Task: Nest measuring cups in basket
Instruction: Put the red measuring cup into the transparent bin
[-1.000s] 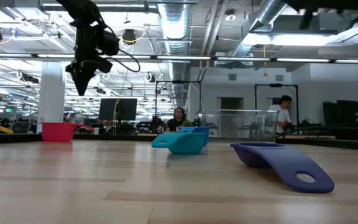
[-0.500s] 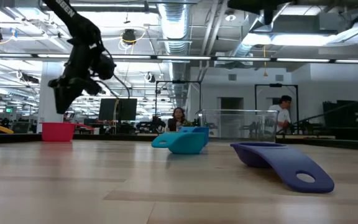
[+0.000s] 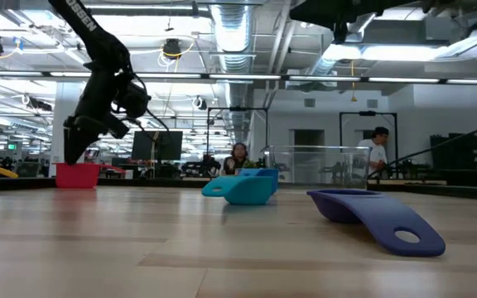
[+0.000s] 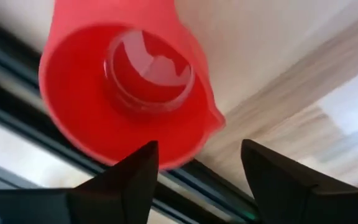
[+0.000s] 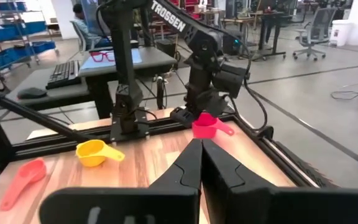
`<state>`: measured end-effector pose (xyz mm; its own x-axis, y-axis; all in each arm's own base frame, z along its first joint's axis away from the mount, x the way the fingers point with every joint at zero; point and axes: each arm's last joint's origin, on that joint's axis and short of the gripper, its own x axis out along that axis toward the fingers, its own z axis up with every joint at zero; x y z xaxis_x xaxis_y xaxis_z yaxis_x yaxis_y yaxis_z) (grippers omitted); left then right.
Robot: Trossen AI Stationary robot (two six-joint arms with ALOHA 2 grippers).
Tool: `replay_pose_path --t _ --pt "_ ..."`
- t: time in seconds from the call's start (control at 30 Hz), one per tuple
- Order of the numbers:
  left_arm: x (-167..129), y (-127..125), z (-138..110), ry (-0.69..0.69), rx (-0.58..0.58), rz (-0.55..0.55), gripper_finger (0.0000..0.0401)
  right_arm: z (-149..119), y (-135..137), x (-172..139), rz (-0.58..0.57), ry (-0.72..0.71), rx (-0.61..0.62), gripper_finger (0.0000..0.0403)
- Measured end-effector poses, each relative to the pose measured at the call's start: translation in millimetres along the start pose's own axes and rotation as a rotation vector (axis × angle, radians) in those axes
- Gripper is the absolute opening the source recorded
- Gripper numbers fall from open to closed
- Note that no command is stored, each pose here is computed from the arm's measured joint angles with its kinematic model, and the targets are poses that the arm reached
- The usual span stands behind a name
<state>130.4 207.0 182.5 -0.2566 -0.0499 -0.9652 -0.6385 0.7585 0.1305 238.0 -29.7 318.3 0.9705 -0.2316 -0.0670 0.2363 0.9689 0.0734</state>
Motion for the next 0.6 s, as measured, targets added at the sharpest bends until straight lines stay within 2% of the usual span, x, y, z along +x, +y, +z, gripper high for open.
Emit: replay_pose_path --t 0.13,0.3,0.4,0.53,0.6 --pt "14.6 -2.8 -0.6 -0.016 0.070 0.012 0.0225 0.0 0.2 0.0 0.001 0.000 -0.001 0.0026" --pt "28.8 -5.2 -1.4 -0.036 0.081 0.040 0.0209 0.6 0.2 0.0 0.000 -0.005 0.000 0.0026" --pt "29.8 -5.9 -1.1 -0.038 0.084 0.049 0.0157 0.9 0.2 0.0 0.000 -0.009 0.000 0.0026" --pt "29.3 -8.1 -0.4 -0.044 0.061 0.042 0.0028 1.0 0.9 -0.1 0.002 -0.010 0.000 0.0026" --pt "26.8 -11.1 1.7 -0.066 0.029 -0.005 0.0011 1.1 0.9 -0.1 0.002 -0.011 0.000 0.0026"
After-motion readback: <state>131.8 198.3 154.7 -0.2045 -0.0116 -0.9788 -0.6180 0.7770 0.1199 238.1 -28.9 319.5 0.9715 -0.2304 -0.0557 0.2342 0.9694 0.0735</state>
